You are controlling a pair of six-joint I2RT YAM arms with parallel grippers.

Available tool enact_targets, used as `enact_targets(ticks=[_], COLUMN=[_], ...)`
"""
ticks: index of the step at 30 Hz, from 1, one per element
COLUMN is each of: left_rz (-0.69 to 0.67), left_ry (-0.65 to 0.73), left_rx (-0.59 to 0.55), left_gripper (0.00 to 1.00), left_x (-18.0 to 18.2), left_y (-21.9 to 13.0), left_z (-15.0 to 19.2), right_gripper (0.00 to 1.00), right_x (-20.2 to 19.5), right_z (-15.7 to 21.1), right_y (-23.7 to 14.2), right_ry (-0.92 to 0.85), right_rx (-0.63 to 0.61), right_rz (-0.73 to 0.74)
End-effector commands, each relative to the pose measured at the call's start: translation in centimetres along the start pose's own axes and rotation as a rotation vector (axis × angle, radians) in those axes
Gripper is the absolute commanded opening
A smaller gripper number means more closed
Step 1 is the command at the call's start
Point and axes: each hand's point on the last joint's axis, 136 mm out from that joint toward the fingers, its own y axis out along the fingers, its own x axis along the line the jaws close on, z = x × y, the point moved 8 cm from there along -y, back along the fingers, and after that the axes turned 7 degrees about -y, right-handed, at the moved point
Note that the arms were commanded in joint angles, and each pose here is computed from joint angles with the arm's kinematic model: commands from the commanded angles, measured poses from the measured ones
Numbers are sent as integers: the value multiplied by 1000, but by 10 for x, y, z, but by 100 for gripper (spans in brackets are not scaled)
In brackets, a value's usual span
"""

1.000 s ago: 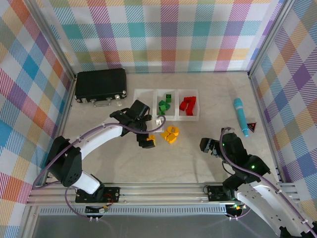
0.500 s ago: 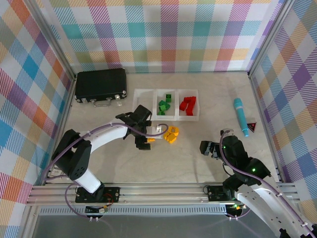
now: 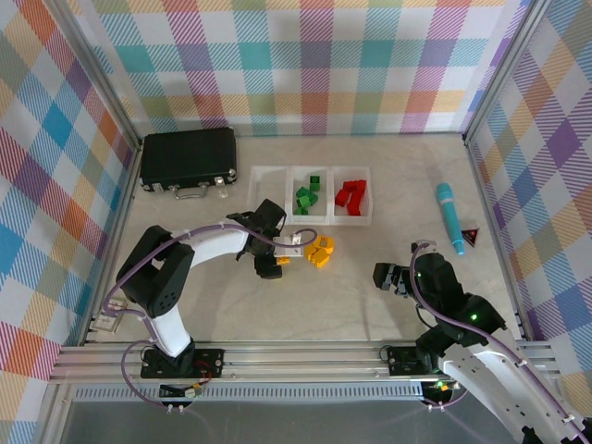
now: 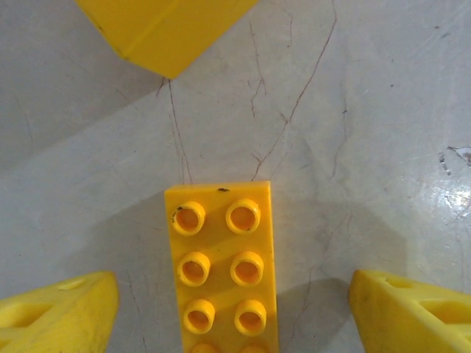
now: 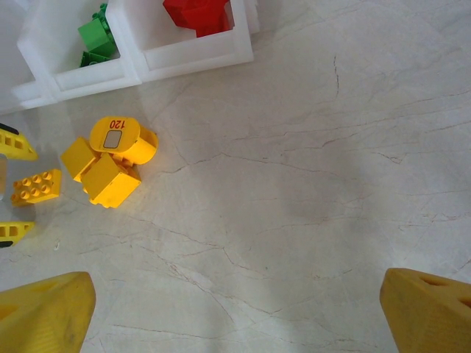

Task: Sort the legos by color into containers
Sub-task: Pick up the lego from the center of the table.

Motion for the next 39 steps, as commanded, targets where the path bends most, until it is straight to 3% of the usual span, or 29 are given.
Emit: enact_targets(ticks=[1, 15, 22, 32, 39], left_rz=[-34, 69, 85, 141, 14], left_ry=[-15, -4, -5, -10, -77], left_rx=[30, 149, 192, 155, 34], left_gripper=[75, 61, 38, 26, 23], left_x=[12, 5, 6, -2, 5], left_y=[0, 9, 11, -9, -52], left_z=[-3, -7, -13, -22, -33], right_gripper=[99, 99, 99, 99, 99], right_x=[2, -1, -3, -5, -4], right_z=[-5, -6, -7, -7, -8], right_y=[-2, -5, -9, -11, -10], right_ry=[-4, 8, 19, 28, 24], right_rx=[-30, -51, -73, -89, -85], right_rz=[-19, -1, 8, 18, 21])
